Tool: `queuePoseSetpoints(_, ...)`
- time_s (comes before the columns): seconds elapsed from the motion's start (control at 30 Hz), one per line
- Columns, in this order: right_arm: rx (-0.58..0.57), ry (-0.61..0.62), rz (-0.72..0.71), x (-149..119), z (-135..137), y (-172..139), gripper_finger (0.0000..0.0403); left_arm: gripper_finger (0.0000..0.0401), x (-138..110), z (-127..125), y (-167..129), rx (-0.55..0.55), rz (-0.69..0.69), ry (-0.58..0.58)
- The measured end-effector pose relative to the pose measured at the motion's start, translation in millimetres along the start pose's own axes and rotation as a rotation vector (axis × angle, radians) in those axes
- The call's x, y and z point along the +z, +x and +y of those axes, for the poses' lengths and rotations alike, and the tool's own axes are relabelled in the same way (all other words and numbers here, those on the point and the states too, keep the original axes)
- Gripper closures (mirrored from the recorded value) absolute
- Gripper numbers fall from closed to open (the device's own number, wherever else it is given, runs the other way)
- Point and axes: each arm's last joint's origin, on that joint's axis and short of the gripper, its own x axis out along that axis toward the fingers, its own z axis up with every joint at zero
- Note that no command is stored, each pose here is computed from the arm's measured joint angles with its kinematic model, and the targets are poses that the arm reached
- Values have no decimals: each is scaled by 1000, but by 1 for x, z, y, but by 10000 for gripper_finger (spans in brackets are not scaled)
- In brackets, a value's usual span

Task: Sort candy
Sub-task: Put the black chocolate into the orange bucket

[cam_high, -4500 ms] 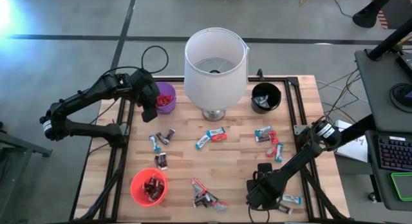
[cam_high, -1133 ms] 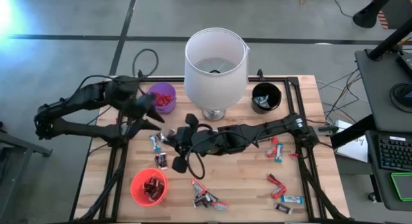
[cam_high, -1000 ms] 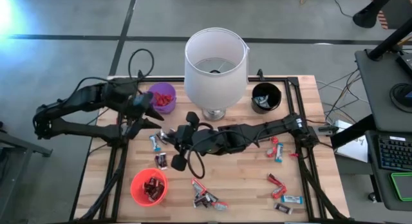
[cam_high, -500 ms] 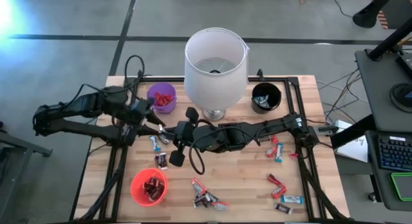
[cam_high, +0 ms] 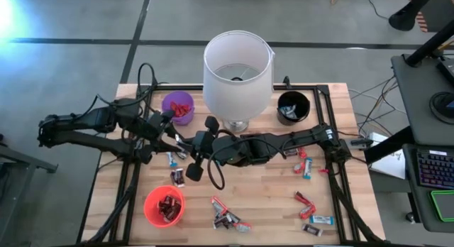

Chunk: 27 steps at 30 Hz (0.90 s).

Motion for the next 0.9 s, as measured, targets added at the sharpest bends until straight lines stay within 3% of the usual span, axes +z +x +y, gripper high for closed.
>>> queuePoseSetpoints(0.47, -4, 1, 0, 0, -2, 1, 390, 259, 2, 2, 5, -1, -15, 24)
queuePoseSetpoints(0.9, -3, -2, 5, -1, -2, 1, 390, 389, 1, 3, 7, -1, -7, 39)
